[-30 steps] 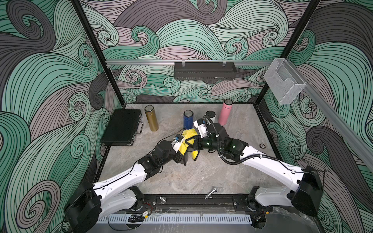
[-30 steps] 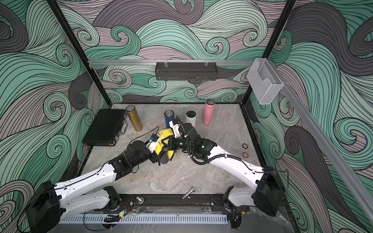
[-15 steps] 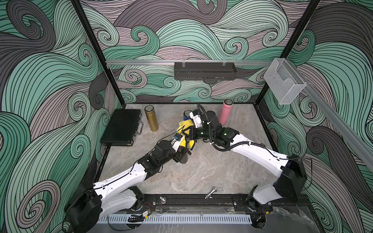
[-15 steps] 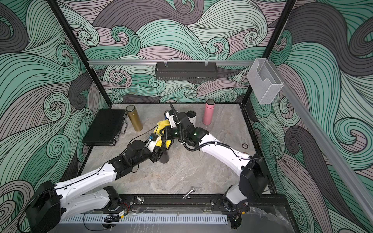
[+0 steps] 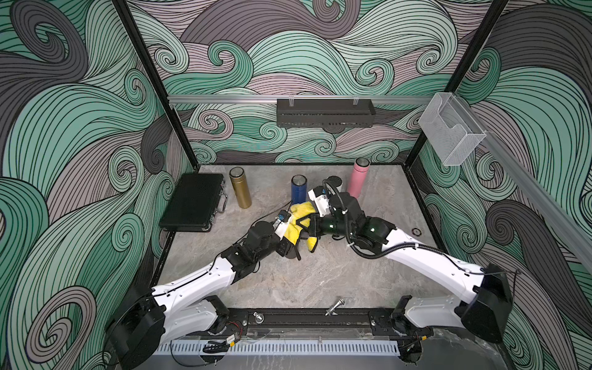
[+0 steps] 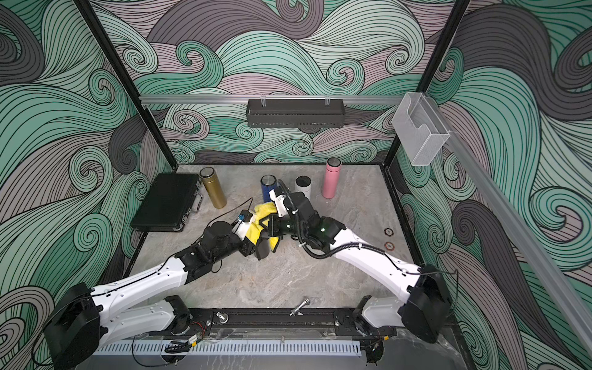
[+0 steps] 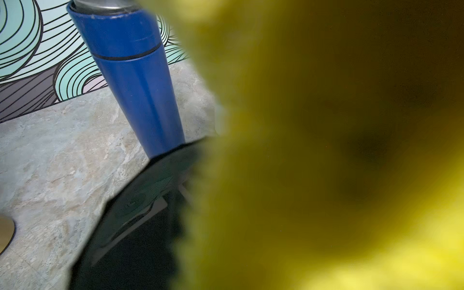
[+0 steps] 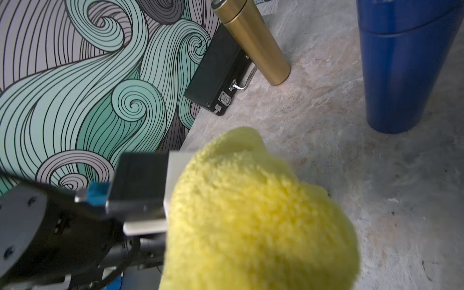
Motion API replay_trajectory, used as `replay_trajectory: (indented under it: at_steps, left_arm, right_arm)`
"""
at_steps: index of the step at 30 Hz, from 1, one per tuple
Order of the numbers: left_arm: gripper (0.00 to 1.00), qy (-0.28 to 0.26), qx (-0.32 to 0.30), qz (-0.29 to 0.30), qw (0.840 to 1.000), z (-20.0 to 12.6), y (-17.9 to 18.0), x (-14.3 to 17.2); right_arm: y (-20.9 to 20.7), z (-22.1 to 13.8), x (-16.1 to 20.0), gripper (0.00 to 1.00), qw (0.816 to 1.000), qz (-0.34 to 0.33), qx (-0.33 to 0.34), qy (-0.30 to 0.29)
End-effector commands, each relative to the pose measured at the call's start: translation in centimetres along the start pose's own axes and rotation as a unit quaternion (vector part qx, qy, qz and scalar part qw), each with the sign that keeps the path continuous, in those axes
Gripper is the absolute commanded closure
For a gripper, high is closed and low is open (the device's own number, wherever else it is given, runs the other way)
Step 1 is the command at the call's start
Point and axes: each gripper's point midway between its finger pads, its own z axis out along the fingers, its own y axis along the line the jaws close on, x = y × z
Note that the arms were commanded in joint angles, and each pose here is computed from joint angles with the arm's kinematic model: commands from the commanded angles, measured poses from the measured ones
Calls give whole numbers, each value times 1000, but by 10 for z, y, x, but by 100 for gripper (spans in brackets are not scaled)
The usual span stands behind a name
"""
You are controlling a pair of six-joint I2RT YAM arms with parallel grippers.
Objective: Wipe the surface of the thermos
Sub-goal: Wipe the dirt from the surface of the thermos.
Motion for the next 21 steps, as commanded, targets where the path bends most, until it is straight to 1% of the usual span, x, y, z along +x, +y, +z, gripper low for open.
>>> replay_trajectory:
  at_steps: [1,6,9,10,12,13,15,16,18,20,21]
  left_arm:
    - [100,-4,-9,-10,1000,0,2,-9]
    - [100,-7,-9,-20,1000,-6,2,-11]
    - [100,-4,-2,-21,1000,-7,0,-10]
    - [98,0,2,-19,1000,-7,-2,-10]
    - [89,6,8,-18,1000,-6,-4,-7]
    - [86,9,12,-15,1000,-5,-5,-6]
    - [82,10,17,-13,1000,-5,-7,-5]
    - [81,10,17,-13,1000,-4,-7,-5]
    - [77,8,21,-11,1000,-5,-9,-5]
    - [78,8,21,-9,1000,-5,-9,-6]
    - [80,9,22,-7,1000,-4,-10,-6]
  right_arm:
    - [-14,-28,1,100,999,12,34,-23]
    - [-43,-74,-7,100,993,22,80,-80]
    - [-61,-84,-5,100,991,29,103,-86]
    - [-63,-85,-5,100,990,29,106,-87]
    - [-67,-85,-6,100,989,28,109,-91]
    - [-69,-85,-7,100,989,27,111,-92]
    - [-71,-82,-8,100,989,25,114,-91]
    - [-71,-81,-8,100,989,26,114,-88]
    - [-69,-78,-15,100,989,20,107,-97]
    - [-70,-73,-18,100,990,19,106,-93]
    - [-70,-70,-19,100,990,18,106,-90]
